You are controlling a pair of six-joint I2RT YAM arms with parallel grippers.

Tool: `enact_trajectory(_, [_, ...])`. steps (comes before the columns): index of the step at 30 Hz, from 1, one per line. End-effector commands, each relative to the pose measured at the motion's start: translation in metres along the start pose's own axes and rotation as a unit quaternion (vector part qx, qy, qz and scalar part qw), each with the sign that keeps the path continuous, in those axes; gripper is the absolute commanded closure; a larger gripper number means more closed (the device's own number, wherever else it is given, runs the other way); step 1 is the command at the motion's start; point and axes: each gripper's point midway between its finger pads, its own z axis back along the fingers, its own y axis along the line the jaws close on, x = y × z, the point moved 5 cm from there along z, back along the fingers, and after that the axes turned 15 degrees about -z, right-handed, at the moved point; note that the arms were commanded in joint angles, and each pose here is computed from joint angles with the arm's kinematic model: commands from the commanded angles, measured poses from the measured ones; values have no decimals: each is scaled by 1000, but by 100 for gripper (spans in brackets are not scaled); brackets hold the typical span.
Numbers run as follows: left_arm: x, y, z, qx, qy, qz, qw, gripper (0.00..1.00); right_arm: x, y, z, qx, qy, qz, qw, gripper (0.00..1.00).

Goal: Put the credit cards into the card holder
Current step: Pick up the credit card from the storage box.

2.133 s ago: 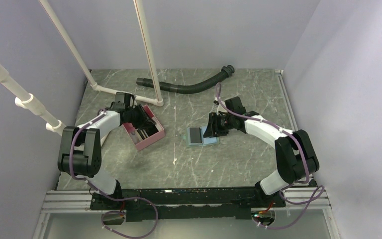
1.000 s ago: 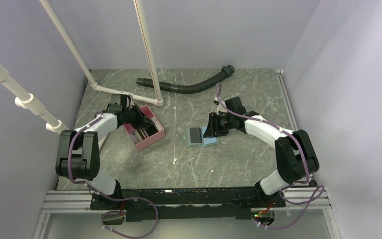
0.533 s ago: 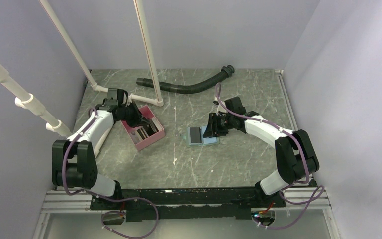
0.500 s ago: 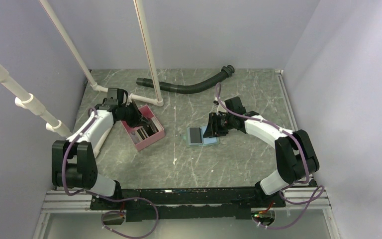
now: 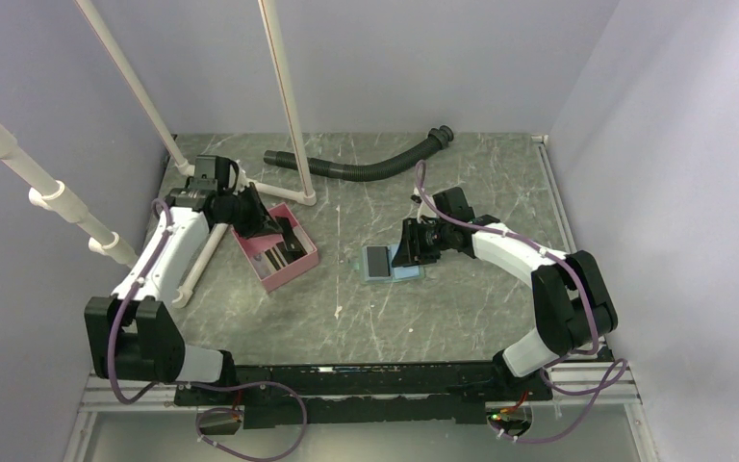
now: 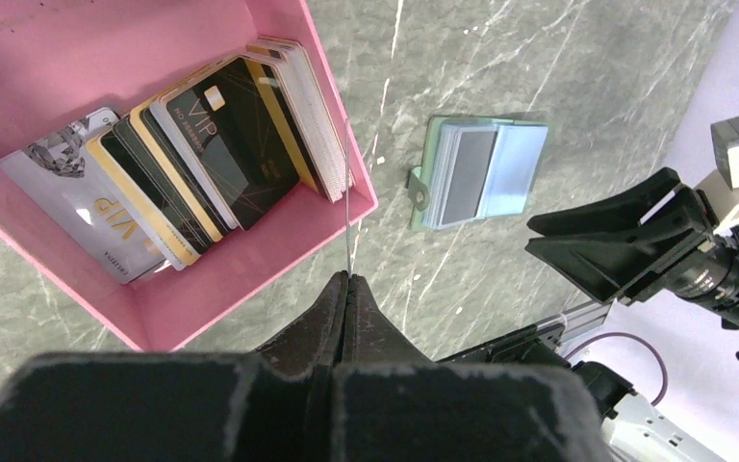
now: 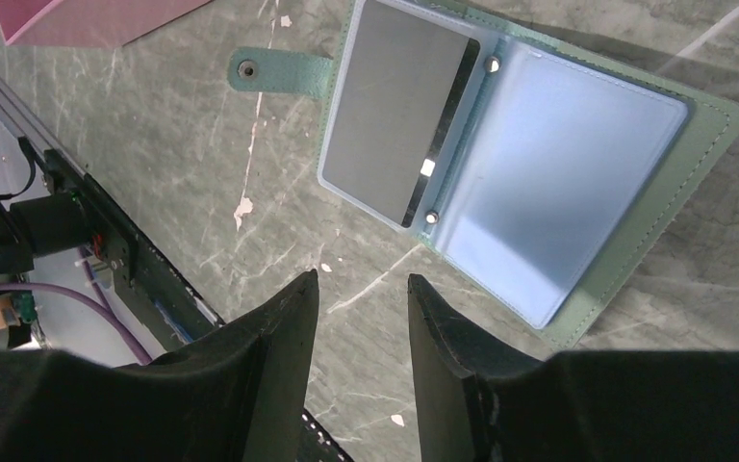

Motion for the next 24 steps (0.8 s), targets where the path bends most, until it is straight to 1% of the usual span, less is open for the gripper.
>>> enact_trajectory(1, [3,-9,27,1,-15,-23,1000,100,10,18,3,22,-8,24,999,58])
enact_trajectory(6, [2,-12,36,3,-26,-26,999,100,10,30,-1,34,0,32,999,58])
enact_trajectory(10, [4,-23,44,-36,-28,-26,999,100,14,56,1,83,10,35,996,57])
enact_trajectory(13, [5,-44,53,-108,-29,-29,993,100,19,88,12,154,16,31,988,53])
enact_trajectory(15, [6,-58,58,-166,-27,-31,985,100,24,111,24,202,14,25,979,48])
enact_trajectory(19, [8,-83,72,-272,-20,-30,962,100,30,149,51,271,5,-4,963,42])
enact_trajectory(24, [9,-99,85,-353,-22,-32,935,100,31,175,76,323,-3,-27,946,40])
